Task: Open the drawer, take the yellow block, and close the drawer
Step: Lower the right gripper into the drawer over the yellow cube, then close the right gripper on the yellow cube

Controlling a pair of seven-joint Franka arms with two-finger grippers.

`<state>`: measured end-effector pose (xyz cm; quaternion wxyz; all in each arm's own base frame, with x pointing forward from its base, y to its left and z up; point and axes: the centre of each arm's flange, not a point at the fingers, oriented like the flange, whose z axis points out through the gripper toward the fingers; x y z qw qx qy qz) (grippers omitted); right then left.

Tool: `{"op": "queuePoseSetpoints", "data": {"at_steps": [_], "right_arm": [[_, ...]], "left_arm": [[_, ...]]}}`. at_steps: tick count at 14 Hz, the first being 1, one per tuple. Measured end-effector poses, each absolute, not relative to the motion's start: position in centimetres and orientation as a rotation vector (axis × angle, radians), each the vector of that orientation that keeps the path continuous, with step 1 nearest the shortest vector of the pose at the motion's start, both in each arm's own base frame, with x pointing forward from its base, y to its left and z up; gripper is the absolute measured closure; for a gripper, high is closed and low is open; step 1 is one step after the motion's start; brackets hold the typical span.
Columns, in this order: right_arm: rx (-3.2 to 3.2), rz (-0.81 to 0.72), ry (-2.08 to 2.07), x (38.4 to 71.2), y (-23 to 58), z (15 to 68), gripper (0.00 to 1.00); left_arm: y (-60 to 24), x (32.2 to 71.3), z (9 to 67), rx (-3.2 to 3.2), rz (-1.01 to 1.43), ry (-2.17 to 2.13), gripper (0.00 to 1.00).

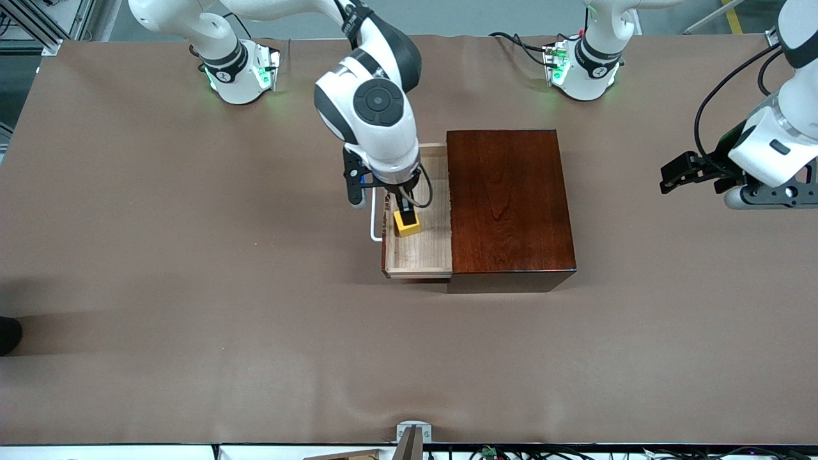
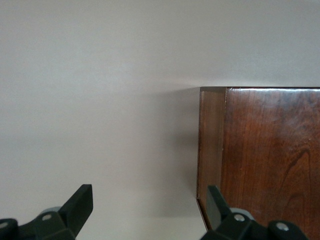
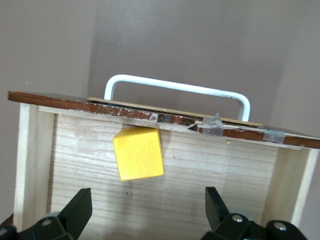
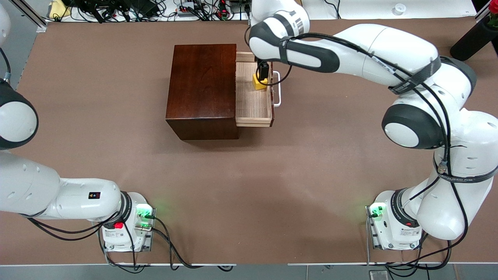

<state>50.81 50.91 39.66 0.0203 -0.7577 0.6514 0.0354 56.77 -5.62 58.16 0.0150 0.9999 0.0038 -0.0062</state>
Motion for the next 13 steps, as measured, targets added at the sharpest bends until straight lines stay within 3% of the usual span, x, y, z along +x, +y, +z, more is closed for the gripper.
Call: {"op": "queuePoseSetpoints", "data": {"at_steps": [13], "right_arm": [[-2.387,0.034,1.997,51.2,52.2,33.9,0.0]], "left_arm": [[-5.2,56.9,58.5,3.111,-0.006,0.024,0.0]]}}
